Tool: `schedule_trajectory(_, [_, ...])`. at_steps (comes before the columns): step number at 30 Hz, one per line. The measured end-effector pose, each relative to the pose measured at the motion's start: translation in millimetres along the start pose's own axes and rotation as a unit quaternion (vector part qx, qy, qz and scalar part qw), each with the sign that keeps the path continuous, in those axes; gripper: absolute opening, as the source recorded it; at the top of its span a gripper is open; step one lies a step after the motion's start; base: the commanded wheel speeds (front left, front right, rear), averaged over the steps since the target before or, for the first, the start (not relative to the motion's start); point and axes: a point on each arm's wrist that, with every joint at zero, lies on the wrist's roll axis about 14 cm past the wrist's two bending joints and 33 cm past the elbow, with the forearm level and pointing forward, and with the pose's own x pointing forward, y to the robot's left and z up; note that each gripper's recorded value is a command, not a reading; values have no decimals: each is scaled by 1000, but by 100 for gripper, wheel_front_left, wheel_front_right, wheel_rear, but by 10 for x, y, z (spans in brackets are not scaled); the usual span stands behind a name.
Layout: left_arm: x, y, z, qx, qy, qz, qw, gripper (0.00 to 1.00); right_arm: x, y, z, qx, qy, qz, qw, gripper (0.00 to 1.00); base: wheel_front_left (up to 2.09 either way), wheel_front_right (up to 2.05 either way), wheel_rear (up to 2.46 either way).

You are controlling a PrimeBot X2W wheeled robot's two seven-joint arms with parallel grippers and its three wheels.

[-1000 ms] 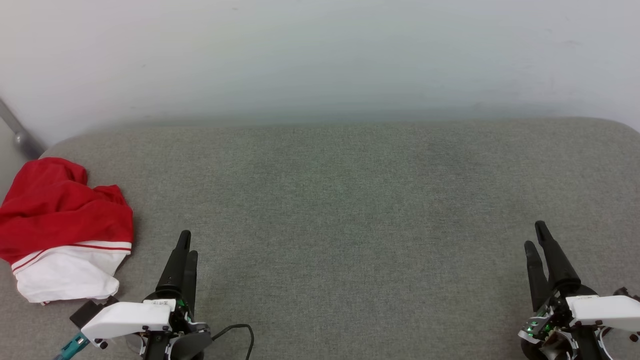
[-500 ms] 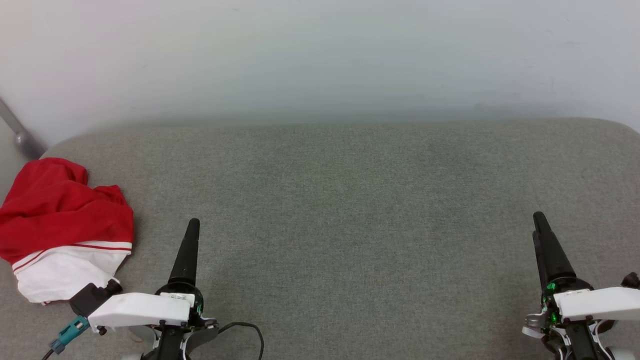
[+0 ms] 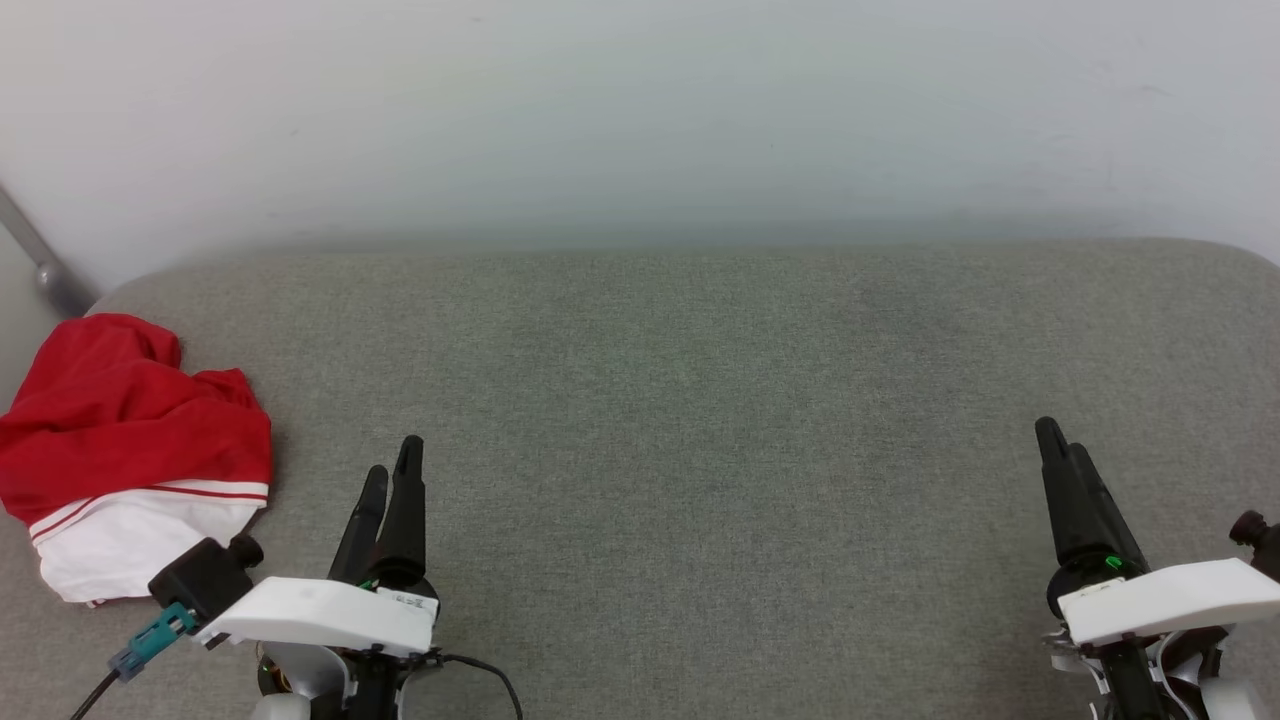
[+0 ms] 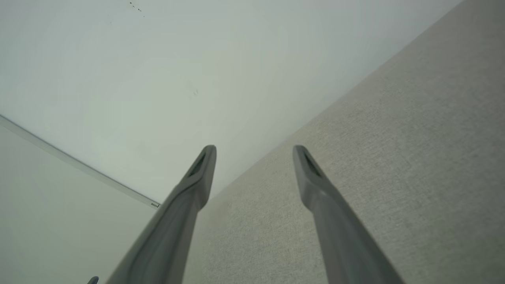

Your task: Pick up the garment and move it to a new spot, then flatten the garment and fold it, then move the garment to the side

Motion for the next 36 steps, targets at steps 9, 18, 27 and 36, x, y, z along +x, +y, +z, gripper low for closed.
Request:
schedule_trajectory(9, [-3, -41, -72, 128, 13, -7, 992, 100, 13, 105, -50, -100, 21, 18, 995, 100, 0, 0, 0])
schedule_trajectory(18, [-6, -18, -108, 209, 20, -7, 978, 100, -3, 149, -74, -173, 32, 25, 984, 100, 0, 0, 0])
schedule_trajectory(27, [3, -24, -100, 276, 17, -12, 961, 100, -6, 210, -61, -226, 33, 31, 973, 100, 0, 0, 0])
schedule_trajectory(36, [4, -76, -120, 322, 14, -24, 946, 100, -31, 196, -74, -266, 37, 27, 963, 100, 0, 0, 0])
